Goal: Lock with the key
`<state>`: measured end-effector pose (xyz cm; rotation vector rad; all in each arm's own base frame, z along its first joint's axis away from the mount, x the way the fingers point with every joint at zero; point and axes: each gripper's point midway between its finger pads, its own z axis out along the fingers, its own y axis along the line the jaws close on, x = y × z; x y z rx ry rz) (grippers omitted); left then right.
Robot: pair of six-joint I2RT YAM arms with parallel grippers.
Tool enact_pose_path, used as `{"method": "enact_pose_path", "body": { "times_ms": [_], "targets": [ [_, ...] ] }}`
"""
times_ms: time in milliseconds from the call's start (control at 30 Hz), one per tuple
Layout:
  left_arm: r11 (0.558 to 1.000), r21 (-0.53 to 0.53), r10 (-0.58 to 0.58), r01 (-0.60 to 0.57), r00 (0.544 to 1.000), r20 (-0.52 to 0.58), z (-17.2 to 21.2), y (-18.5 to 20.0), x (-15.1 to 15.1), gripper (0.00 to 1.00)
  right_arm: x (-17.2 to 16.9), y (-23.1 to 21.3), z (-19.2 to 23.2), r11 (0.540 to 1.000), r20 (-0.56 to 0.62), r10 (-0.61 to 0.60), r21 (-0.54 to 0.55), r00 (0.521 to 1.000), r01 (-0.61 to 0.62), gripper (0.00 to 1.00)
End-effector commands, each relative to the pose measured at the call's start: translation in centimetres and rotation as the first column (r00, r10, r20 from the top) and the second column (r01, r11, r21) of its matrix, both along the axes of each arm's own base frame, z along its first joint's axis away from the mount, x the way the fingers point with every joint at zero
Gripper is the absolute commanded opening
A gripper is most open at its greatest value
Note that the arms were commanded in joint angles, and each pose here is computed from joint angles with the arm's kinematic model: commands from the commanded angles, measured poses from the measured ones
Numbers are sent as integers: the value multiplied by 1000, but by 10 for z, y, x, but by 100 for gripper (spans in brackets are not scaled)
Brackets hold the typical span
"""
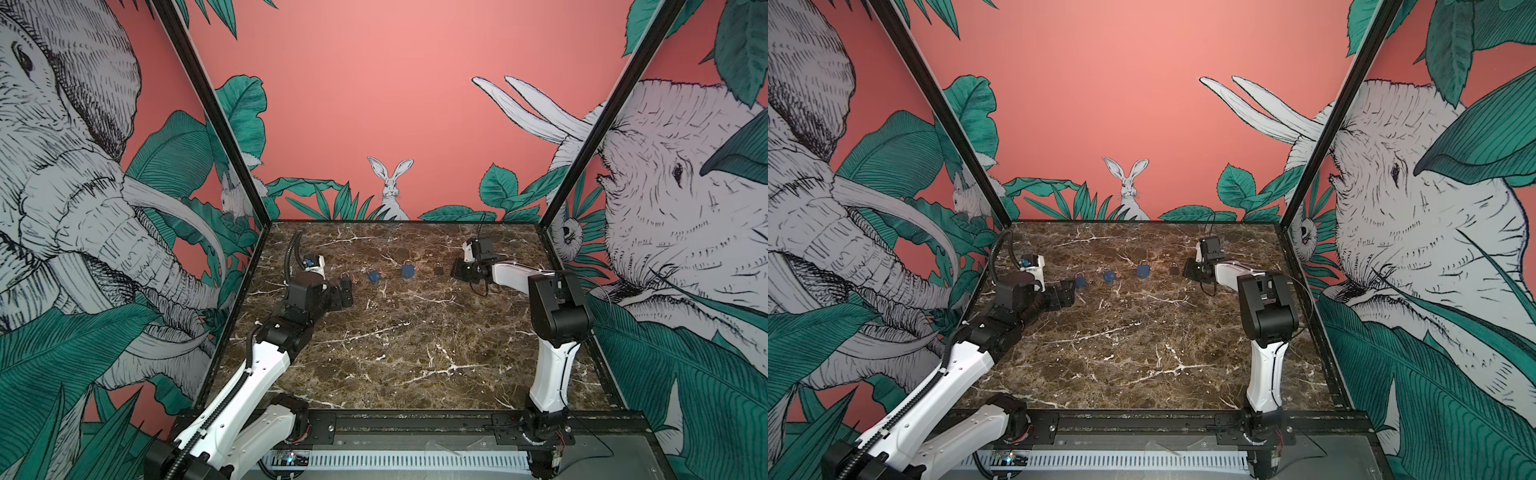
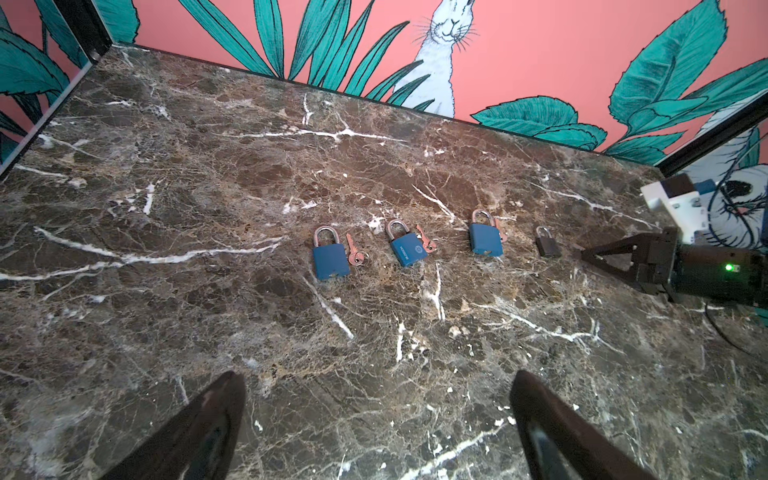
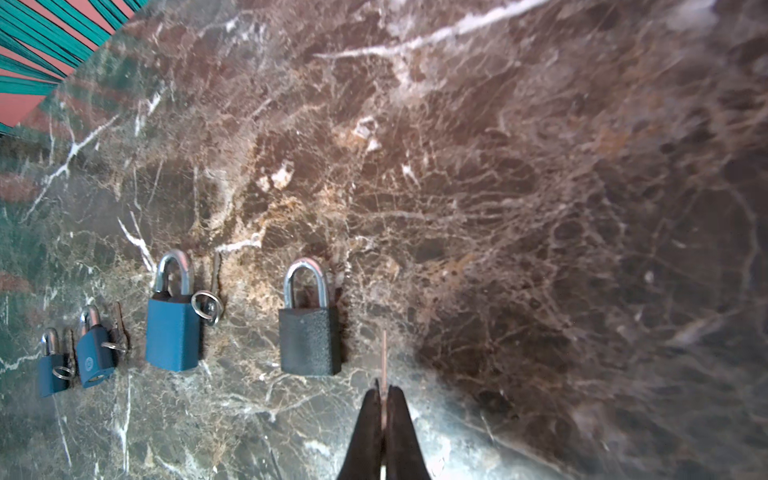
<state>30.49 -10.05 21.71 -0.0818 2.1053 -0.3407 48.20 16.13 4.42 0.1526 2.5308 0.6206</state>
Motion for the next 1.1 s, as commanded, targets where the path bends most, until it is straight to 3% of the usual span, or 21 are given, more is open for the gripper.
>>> {"method": "enact_pose_path", "body": {
  "times_ms": [0, 500, 1067],
  "targets": [
    [999, -20, 34, -32, 998, 60, 13, 6, 3, 99, 11, 10, 10, 999, 31, 27, 22, 999, -28, 0],
    [1000, -18, 4, -2, 998, 68, 12, 1, 4, 99, 10, 27, 3, 988, -3, 136, 72, 991, -136, 1],
    [1000, -18, -11, 12, 998, 59, 9, -3, 7, 99, 11, 17, -14, 991, -23, 113, 79, 993, -111, 4]
  ]
}}
